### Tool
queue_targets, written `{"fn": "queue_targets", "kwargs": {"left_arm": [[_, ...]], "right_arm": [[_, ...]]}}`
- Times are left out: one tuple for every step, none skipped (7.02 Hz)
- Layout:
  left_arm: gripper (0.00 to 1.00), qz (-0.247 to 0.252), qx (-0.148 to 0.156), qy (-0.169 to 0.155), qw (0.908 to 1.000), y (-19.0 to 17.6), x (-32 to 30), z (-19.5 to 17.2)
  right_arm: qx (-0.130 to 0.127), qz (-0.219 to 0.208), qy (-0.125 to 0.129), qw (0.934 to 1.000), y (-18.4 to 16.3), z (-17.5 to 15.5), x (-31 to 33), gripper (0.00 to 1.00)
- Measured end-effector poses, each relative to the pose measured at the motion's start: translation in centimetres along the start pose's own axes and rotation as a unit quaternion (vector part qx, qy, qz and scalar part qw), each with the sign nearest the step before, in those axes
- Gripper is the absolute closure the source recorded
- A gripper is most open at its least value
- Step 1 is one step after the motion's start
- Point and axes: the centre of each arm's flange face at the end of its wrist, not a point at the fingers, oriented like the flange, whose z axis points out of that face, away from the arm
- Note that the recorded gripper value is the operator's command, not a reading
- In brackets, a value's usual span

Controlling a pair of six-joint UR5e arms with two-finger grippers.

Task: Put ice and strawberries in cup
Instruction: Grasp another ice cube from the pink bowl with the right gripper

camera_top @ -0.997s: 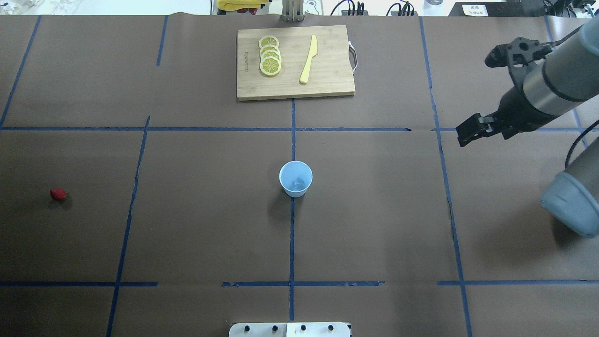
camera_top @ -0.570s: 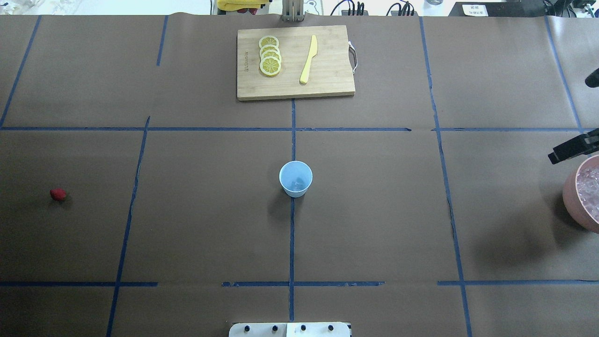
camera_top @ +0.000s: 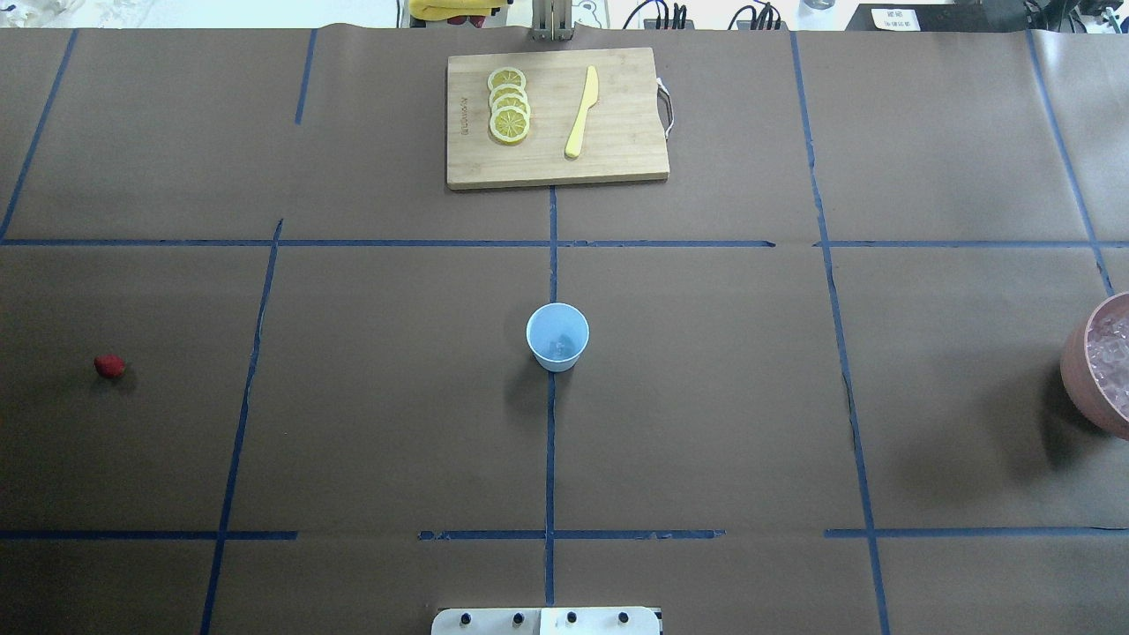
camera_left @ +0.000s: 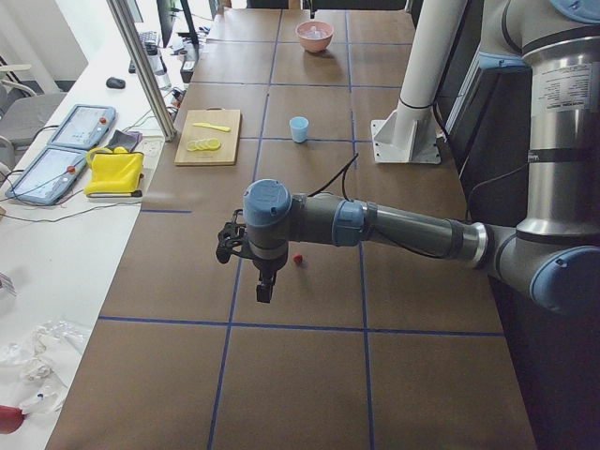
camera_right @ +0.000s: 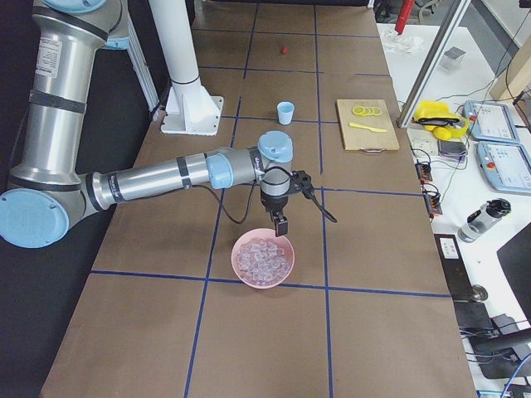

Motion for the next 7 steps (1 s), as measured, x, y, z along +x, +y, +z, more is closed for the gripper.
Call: {"fn": "queue_targets", "kwargs": {"left_arm": [[0.00,0.001,0.001,0.000,1.0000,0.0,0.1,-0.1],[0.00,0.002,0.002,0.000,1.0000,0.0,0.2,-0.2],[0.00,0.004,0.004,0.000,1.0000,0.0,0.5,-0.4],[0.00,0.005,0.004,0.000,1.0000,0.0,0.6,-0.6],[0.00,0.005,0.004,0.000,1.0000,0.0,0.7,-0.6],[0.00,0.005,0.004,0.000,1.0000,0.0,0.7,-0.6],[0.00,0.005,0.005,0.000,1.0000,0.0,0.7,-0.6]], "right_arm": [[0.000,-0.001,0.001,1.0000,0.8,1.0,1.2,0.14],[0.004,-0.005,0.002,1.0000,1.2,2.3,2.3,0.20],[0.007,-0.009,0.003,0.9999,1.4,3.2,3.0,0.23],[0.008,-0.012,0.004,0.9999,1.5,3.6,3.4,0.27],[0.006,-0.013,0.005,0.9999,1.5,3.9,3.6,0.33],[0.004,-0.012,0.006,0.9999,1.5,4.3,3.8,0.35],[-0.001,-0.014,0.009,0.9999,1.4,4.7,3.8,0.36]]}}
